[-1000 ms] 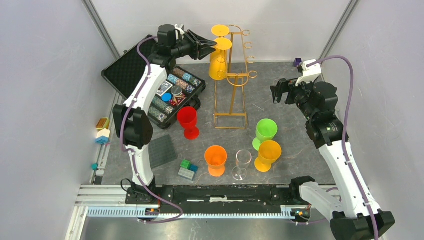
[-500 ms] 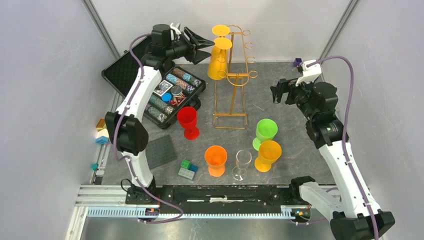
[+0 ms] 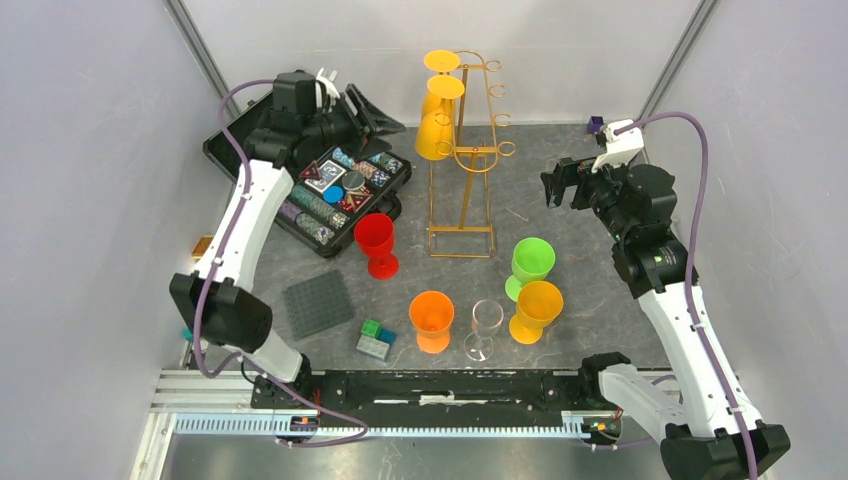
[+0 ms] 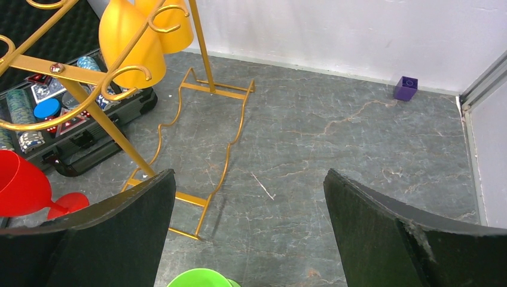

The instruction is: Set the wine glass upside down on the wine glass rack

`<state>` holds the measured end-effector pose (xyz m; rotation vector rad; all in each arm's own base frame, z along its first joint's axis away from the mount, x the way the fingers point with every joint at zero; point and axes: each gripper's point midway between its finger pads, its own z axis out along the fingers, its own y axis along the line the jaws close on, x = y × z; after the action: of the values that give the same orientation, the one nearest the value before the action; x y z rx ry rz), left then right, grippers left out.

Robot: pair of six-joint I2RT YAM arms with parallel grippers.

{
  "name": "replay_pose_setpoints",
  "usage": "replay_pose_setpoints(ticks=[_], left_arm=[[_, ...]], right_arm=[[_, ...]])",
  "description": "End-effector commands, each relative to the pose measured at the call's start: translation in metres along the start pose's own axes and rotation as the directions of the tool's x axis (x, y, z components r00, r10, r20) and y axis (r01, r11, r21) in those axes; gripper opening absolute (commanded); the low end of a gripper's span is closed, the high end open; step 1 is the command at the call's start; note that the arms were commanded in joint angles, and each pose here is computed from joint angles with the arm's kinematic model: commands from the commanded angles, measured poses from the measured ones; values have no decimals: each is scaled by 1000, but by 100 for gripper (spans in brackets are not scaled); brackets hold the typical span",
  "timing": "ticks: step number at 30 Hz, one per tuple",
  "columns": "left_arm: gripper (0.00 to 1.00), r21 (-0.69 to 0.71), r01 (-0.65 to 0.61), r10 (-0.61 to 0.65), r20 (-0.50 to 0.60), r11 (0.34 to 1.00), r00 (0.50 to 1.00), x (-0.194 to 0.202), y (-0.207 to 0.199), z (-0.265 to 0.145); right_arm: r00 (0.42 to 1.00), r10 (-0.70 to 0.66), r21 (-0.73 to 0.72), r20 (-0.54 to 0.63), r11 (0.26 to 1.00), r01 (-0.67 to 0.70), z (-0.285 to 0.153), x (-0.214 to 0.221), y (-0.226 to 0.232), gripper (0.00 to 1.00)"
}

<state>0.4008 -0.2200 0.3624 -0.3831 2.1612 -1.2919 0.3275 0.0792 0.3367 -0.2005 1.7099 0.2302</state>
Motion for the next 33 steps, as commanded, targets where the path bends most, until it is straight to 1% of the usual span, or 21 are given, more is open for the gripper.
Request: replay_pose_setpoints(ticks=[1, 8, 13, 18, 21, 24, 28, 33], left_arm=[[65, -119, -85, 79, -57, 989, 995, 36, 35, -29], [64, -228, -96, 67, -131, 969, 989, 79, 74, -59], [63, -320, -163, 101, -203, 933, 974, 101, 98, -70], [61, -385, -256, 143, -297, 887, 944, 118, 109, -64], [60, -429, -343, 187, -366, 835, 912, 127, 116, -55], [60, -460, -403, 206, -420, 791, 884, 132, 122, -45], [59, -495, -453, 232, -445, 741, 865, 131, 132, -34], [53, -535, -500, 247, -475, 681, 845, 129, 149, -25]], right_arm=[[999, 12, -10, 33, 1000, -12, -2, -7, 2, 98], [999, 31, -28, 24, 999, -30, -1, -2, 5, 98], [999, 38, -43, 22, 998, -37, 0, -1, 8, 98], [999, 44, -42, 19, 998, -43, 1, 0, 8, 98], [999, 46, -38, 20, 998, -46, 1, 0, 7, 98], [999, 45, -34, 19, 998, -45, 1, -1, 7, 98], [999, 43, -33, 20, 999, -42, 1, -2, 6, 98], [999, 35, -31, 21, 999, -34, 0, -3, 6, 98]])
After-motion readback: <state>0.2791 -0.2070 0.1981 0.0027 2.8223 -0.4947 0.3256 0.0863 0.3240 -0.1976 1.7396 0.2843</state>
